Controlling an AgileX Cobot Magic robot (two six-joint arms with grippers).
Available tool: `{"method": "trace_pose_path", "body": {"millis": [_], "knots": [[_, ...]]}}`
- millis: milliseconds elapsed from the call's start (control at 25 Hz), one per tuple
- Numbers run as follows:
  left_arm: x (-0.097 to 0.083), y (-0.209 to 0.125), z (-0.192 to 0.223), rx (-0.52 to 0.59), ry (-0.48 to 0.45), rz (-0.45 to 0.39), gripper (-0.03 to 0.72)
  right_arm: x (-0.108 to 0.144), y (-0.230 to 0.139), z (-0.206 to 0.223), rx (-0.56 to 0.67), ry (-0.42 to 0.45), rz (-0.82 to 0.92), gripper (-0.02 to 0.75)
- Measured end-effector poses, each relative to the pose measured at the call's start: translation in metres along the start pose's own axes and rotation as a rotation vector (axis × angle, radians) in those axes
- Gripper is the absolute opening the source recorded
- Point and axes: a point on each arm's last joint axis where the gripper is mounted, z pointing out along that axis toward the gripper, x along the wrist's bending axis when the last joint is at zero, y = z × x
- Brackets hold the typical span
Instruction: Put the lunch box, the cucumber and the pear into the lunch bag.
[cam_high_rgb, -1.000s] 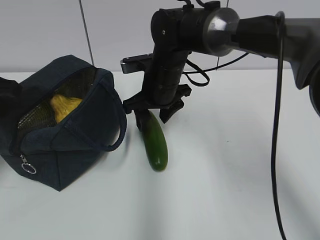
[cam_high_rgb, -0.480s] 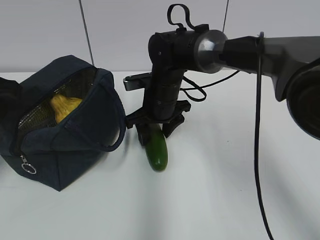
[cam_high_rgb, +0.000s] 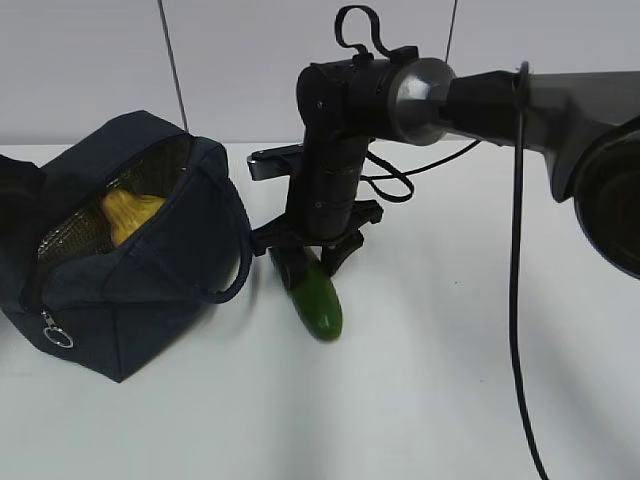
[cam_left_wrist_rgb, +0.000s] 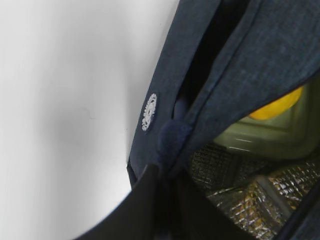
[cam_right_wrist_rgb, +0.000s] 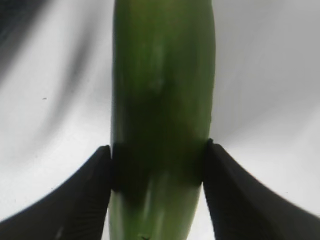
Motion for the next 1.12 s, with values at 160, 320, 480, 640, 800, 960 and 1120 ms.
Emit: {"method": "trace_pose_path", "body": {"millis": [160, 320, 480, 640, 800, 960, 1120], "knots": [[0.000, 0.000, 0.000, 0.000, 0.000, 0.000, 0.001, 0.000, -0.002, -0.001, 0.028, -0.002, -0.002, 0.399], [0.000, 0.000, 0.000, 0.000, 0.000, 0.000, 0.001, -0.002, -0.001, -0.008, 0.042, -0.033, -0.019, 0.398], [0.000, 0.000, 0.000, 0.000, 0.000, 0.000, 0.001, -0.003, 0.013, -0.031, -0.038, -0.074, -0.042, 0.398], [0.000, 0.000, 0.000, 0.000, 0.000, 0.000, 0.001, -0.001, 0.028, -0.063, -0.158, -0.103, -0.046, 0.396], [0.000, 0.000, 0.000, 0.000, 0.000, 0.000, 0.001, 0.002, 0.038, -0.093, -0.258, -0.104, -0.034, 0.396], [0.000, 0.000, 0.000, 0.000, -0.005, -0.005, 0.001, 0.006, 0.046, -0.125, -0.371, -0.096, -0.031, 0.395], [-0.002, 0.000, 0.000, 0.002, -0.022, -0.021, 0.001, 0.014, 0.048, -0.147, -0.442, -0.030, -0.027, 0.395]]}}
